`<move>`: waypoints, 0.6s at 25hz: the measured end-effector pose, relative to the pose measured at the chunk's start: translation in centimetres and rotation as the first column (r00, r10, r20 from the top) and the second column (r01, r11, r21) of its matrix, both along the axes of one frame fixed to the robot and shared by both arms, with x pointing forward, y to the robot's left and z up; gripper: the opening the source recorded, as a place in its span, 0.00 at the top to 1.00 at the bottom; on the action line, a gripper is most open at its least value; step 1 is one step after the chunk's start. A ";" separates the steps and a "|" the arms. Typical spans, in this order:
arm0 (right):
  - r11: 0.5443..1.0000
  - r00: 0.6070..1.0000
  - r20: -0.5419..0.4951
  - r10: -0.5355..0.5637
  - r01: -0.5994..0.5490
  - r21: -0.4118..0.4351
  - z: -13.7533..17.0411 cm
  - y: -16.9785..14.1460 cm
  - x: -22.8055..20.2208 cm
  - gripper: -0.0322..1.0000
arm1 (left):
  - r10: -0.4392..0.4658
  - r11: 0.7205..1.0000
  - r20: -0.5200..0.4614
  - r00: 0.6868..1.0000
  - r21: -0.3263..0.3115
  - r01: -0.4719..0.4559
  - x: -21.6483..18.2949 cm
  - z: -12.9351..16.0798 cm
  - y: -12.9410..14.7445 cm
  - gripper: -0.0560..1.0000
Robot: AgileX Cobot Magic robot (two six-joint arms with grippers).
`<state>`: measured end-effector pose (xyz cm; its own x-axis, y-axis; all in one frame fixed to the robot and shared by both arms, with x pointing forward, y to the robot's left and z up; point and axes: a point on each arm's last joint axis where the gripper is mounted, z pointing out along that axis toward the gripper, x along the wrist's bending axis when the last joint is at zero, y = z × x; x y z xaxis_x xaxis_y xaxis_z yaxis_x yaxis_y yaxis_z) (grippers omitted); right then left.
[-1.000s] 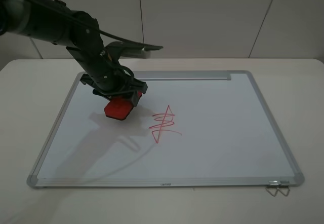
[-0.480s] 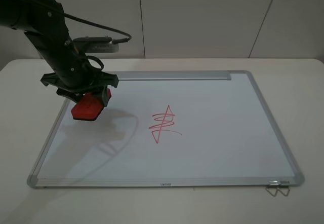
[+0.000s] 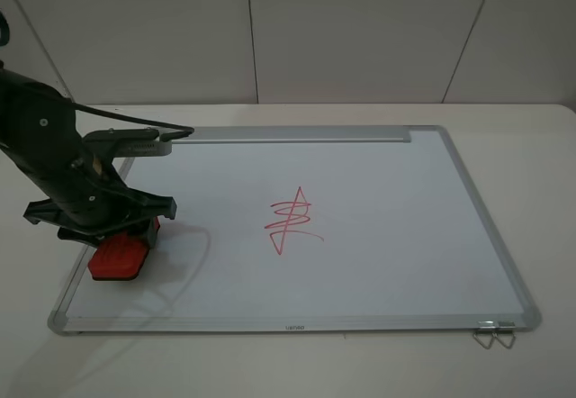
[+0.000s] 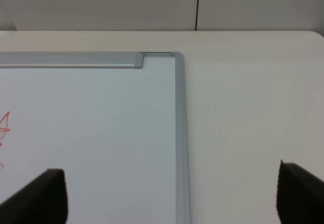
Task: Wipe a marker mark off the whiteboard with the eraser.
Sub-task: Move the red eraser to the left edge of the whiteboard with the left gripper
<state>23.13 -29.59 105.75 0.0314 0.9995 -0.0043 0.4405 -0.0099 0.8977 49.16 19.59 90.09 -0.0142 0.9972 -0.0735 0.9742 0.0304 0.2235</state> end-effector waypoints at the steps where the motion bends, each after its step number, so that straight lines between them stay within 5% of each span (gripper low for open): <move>1: 1.000 1.000 0.000 0.000 0.000 0.000 0.0 0.0 0.0 0.28 | -0.001 1.000 0.004 1.000 -0.003 0.001 -0.2 -0.3 0.1 0.41; 15: 1.000 1.000 0.000 0.000 0.000 0.000 0.0 0.0 0.0 0.28 | -0.018 0.999 0.100 0.995 -0.047 0.022 -1.2 -1.6 0.4 0.41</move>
